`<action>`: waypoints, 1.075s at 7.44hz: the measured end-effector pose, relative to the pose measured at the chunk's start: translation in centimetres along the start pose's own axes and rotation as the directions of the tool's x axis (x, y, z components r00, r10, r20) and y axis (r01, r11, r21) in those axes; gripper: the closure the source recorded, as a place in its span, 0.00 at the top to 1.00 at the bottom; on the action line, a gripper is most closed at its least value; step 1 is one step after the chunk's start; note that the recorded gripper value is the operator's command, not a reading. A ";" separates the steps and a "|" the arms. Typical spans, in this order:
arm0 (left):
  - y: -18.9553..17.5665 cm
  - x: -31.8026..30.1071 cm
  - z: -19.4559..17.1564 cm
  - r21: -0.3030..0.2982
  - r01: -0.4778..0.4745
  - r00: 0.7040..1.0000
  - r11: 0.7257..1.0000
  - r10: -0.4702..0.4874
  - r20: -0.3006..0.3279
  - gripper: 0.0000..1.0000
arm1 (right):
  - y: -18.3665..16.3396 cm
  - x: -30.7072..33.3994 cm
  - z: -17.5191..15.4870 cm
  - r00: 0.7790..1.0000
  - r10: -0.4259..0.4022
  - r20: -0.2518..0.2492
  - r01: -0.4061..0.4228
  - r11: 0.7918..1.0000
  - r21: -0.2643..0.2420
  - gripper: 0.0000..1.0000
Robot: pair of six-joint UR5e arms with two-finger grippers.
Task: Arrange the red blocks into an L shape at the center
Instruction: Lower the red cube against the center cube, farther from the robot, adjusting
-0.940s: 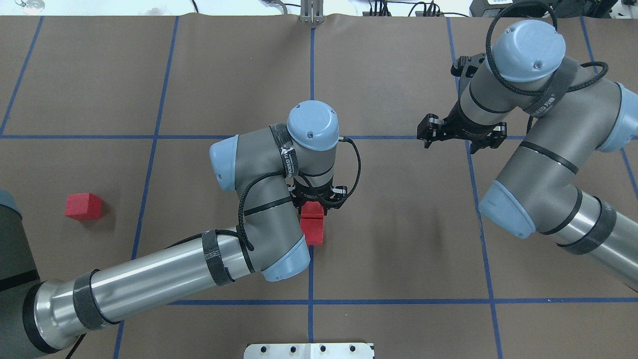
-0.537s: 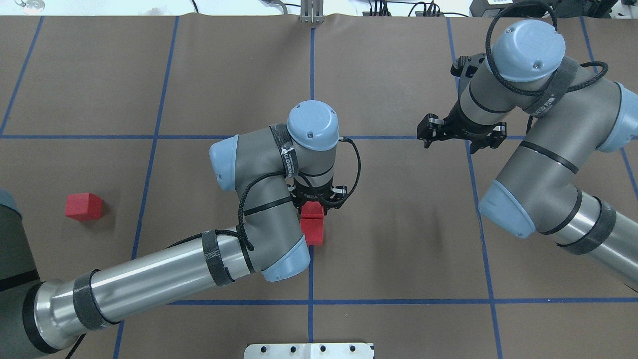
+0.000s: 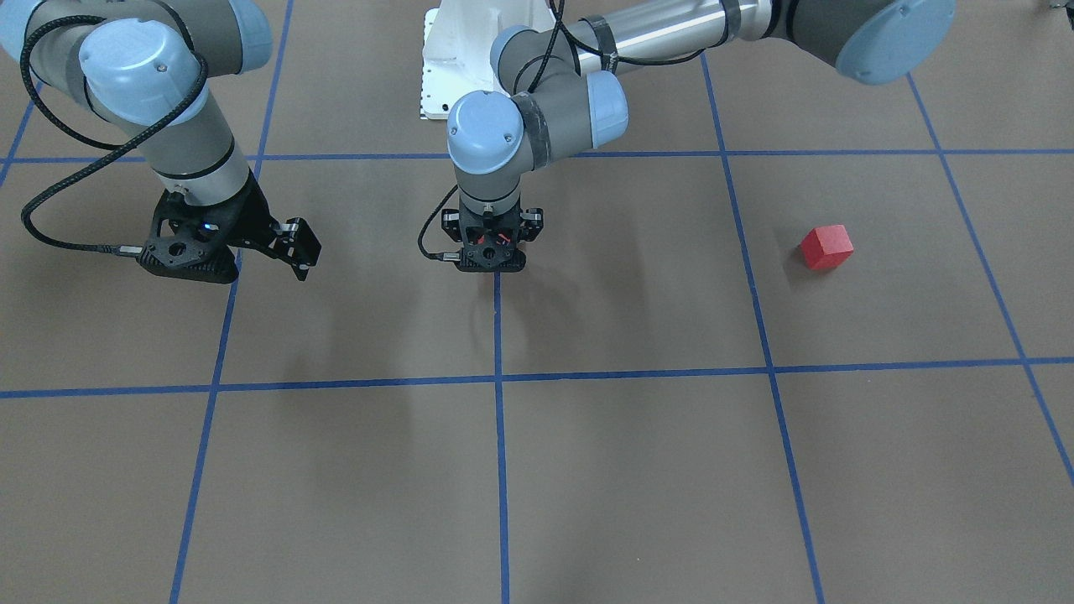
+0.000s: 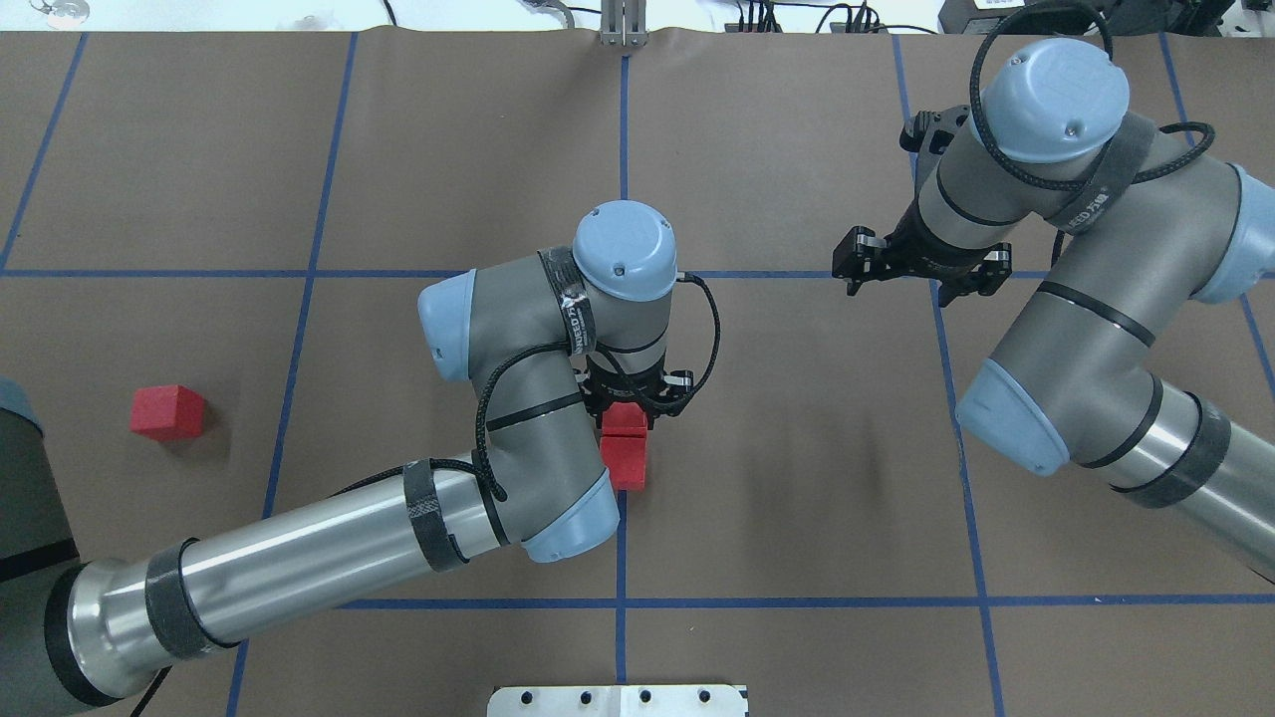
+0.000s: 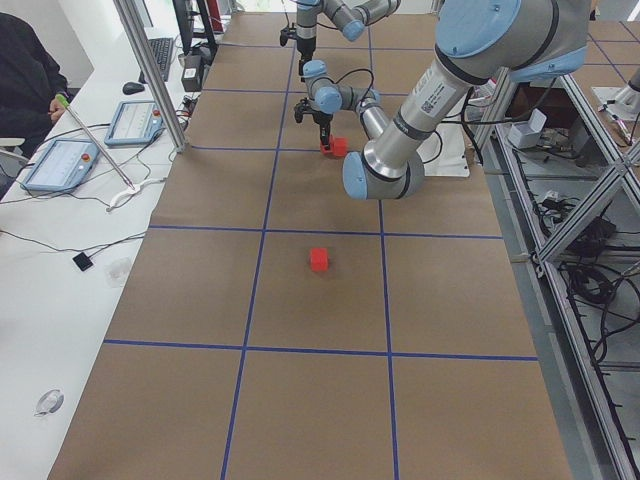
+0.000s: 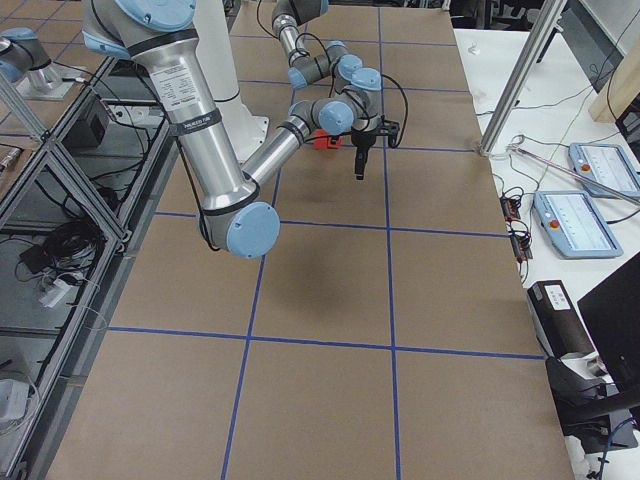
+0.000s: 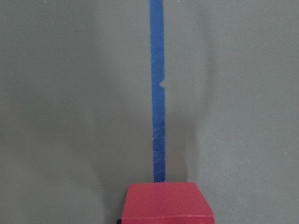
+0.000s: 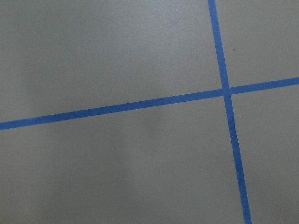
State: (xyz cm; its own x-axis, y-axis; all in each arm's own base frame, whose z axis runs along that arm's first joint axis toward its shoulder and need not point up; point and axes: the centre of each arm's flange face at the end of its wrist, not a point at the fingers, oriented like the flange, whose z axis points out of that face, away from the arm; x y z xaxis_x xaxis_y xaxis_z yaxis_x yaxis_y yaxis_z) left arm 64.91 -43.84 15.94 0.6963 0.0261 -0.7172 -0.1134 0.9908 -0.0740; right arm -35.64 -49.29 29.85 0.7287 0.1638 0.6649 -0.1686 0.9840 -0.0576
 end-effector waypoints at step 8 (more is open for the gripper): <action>0.0 0.0 0.0 0.000 0.003 1.000 1.000 -0.003 0.000 0.15 | 0.0 -0.1 -0.1 1.000 0.000 0.003 0.000 1.000 0.000 0.99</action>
State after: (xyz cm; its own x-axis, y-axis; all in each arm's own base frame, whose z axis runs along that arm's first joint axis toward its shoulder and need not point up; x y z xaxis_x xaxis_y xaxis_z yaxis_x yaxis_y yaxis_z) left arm 64.93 -43.84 15.96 0.6965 0.0229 -0.7172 -0.1111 0.9909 -0.0762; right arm -35.67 -49.31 29.69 0.7270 0.1638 0.6668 -0.1686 0.9840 -0.0578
